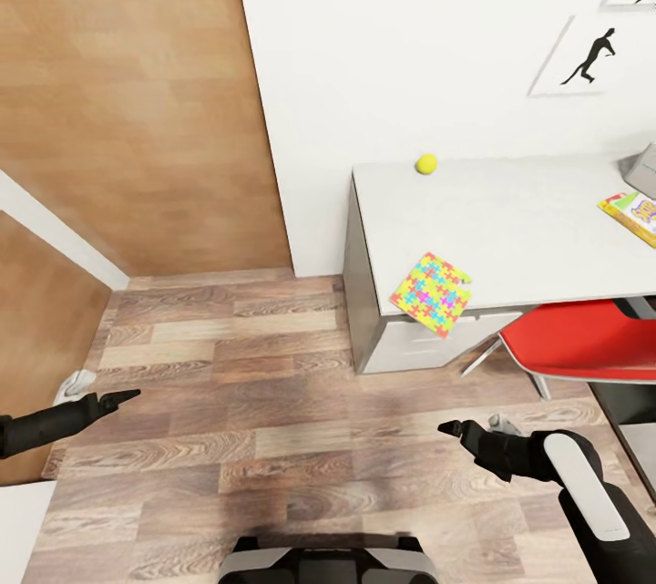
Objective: Put all the toys in the child's room - the three board games (two on the bed and one on the table), the two jigsaw puzzles on the table, and the tennis ball on the table - inside the toy box on the table in the child's room.
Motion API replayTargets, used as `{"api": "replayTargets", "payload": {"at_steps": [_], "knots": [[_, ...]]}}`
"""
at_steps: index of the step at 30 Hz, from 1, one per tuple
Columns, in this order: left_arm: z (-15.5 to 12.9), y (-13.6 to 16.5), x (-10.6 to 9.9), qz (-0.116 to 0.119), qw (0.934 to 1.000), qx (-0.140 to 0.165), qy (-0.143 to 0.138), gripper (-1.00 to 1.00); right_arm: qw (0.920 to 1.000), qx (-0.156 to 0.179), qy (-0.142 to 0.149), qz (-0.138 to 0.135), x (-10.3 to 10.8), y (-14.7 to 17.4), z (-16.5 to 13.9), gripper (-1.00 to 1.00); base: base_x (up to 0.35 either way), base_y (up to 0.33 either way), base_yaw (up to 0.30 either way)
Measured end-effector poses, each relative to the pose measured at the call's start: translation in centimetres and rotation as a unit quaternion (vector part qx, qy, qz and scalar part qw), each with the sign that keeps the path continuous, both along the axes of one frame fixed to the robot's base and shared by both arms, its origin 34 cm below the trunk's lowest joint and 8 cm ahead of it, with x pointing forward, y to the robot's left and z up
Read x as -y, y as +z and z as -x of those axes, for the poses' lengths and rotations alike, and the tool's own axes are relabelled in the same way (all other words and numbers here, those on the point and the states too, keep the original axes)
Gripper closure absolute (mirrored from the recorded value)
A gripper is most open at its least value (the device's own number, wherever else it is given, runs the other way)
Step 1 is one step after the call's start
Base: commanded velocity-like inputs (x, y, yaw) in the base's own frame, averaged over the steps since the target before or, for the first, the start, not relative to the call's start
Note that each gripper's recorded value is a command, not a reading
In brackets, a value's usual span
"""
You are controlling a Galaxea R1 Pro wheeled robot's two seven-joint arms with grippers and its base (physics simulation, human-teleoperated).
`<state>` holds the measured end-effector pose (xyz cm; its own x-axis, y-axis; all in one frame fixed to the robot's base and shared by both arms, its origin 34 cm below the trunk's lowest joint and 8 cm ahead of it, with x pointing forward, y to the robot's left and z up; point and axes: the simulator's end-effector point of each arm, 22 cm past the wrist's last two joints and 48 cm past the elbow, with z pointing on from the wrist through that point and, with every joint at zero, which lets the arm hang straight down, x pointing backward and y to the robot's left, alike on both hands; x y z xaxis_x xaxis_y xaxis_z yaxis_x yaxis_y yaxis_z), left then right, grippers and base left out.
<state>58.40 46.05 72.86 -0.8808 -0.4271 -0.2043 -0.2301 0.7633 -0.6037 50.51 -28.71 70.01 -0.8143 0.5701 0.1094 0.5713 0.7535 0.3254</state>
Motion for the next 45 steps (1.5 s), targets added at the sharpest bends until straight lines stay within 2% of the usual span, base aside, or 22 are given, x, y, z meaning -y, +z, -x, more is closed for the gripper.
{"api": "replayTargets", "payload": {"at_steps": [45], "knots": [[-2.0,3.4,0.4,-0.002,0.9992,0.041,-0.003,-1.0,0.9993,0.036,0.0,-0.003,-0.4,3.0,-2.1,-1.0,0.0,0.0,0.0]]}}
